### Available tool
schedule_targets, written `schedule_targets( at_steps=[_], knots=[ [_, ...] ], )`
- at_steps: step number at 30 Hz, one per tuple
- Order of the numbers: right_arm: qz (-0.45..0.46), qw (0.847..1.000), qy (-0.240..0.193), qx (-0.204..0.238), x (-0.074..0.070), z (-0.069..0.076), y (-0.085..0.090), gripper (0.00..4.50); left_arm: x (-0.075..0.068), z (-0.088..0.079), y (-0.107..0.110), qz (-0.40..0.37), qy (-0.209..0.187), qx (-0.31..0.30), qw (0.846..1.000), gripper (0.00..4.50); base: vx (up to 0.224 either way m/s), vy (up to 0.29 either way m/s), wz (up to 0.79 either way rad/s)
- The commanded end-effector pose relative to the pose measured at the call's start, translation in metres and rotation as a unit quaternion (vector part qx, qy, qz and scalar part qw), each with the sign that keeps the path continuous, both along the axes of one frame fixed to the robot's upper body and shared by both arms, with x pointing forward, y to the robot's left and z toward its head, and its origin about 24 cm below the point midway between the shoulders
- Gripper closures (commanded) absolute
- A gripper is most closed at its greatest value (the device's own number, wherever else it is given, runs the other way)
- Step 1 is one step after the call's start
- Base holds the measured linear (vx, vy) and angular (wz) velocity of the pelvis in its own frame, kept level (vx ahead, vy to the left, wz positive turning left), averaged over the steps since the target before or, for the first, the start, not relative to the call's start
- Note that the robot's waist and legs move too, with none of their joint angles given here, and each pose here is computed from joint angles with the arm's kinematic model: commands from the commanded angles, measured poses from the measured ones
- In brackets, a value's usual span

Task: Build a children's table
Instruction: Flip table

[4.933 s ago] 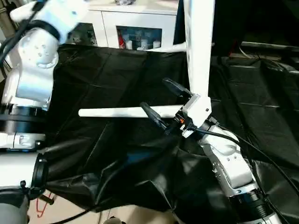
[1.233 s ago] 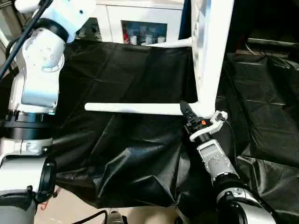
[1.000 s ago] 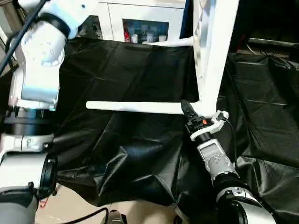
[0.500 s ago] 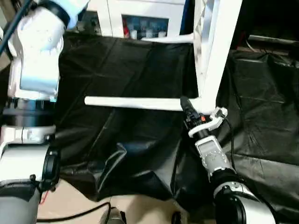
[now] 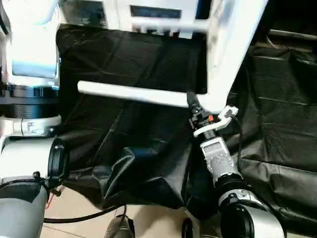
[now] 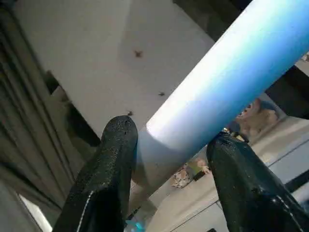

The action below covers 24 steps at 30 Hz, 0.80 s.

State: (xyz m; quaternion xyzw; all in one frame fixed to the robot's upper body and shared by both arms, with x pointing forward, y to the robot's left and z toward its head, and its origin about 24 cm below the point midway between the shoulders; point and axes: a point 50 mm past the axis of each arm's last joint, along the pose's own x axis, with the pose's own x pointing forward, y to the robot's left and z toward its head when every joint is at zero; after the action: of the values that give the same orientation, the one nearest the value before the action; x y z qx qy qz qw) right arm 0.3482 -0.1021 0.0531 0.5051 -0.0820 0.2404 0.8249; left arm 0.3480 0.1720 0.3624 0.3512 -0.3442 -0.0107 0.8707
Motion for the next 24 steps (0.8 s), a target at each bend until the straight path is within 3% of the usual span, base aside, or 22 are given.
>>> schedule_targets(
  at_steps=[1, 24],
  knots=[
    [0.062, 0.992, -0.077, -0.078, 0.0141, 0.0449, 0.0325, 2.20, -0.0594, 0.0591, -0.0398, -0.170, -0.182, -0.037, 0.968, 2.33, 0.000, 0.000, 0.00],
    [0.062, 0.992, -0.077, -0.078, 0.0141, 0.0449, 0.0325, 2.26, -0.0594, 0.0591, -0.0398, -0.170, -0.182, -0.037, 0.968, 2.33, 0.000, 0.000, 0.00]
  ],
)
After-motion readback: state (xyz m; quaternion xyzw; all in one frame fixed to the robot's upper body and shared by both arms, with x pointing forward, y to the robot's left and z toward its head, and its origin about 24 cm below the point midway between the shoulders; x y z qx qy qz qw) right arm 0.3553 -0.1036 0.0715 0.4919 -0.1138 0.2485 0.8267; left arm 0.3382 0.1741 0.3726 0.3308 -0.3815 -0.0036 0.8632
